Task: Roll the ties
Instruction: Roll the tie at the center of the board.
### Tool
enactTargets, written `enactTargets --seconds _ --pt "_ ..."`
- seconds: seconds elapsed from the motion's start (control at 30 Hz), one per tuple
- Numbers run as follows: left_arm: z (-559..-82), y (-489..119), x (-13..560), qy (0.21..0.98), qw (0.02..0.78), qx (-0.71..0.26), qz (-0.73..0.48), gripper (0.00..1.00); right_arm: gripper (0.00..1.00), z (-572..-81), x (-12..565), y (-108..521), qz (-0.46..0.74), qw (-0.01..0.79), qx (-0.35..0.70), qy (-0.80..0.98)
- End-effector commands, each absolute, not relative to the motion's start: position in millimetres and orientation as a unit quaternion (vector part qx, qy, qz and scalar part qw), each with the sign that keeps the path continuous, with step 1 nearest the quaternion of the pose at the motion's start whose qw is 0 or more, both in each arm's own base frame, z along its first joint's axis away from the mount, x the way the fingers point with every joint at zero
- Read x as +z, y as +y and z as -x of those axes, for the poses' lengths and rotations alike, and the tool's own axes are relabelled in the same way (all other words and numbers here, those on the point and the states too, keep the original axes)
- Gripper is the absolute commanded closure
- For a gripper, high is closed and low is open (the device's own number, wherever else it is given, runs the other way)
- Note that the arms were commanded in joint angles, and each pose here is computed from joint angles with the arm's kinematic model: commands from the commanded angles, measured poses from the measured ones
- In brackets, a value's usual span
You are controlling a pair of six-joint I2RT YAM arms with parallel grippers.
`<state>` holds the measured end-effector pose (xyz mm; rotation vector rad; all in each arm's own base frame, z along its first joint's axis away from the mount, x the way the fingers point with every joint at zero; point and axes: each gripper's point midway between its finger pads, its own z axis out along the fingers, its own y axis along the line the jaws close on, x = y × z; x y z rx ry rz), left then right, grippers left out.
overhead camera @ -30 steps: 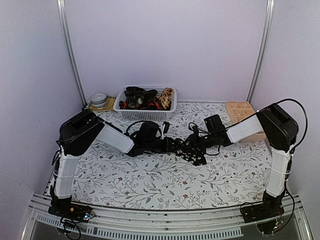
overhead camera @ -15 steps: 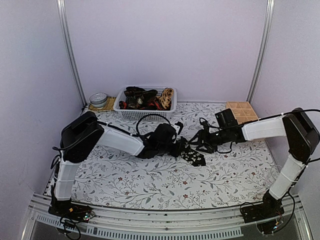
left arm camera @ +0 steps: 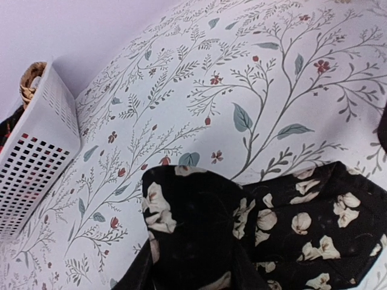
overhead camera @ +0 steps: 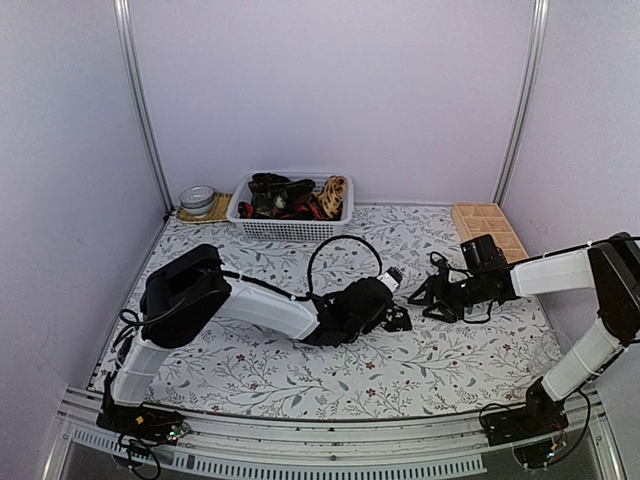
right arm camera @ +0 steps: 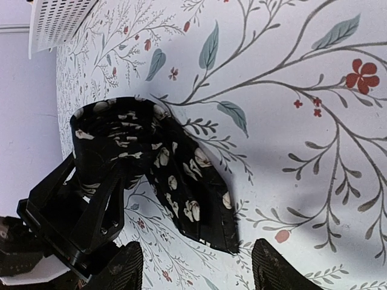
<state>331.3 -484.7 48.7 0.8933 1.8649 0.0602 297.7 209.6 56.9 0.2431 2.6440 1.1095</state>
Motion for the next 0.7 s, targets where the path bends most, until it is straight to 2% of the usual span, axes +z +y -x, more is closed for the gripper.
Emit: enactTargets --seconds 0.0,0.33,0.57,0.67 --pt "-327 -466 21 0.757 0.486 0.127 -0.418 0.70 0.39 -306 76 202 -0.078 0.172 0.384 0.904" --pt "-310 -488 33 0.684 0.534 0.220 -0.446 0.70 0.39 -303 65 184 -0.126 0.166 0.408 0.889" --pt "-298 -509 31 0.644 0.551 0.244 -0.471 0.69 0.39 -302 71 180 -0.128 0.175 0.409 0.886" --pt "-292 -518 28 0.644 0.550 0.225 -0.481 0.62 0.39 -302 73 180 -0.129 0.177 0.412 0.885"
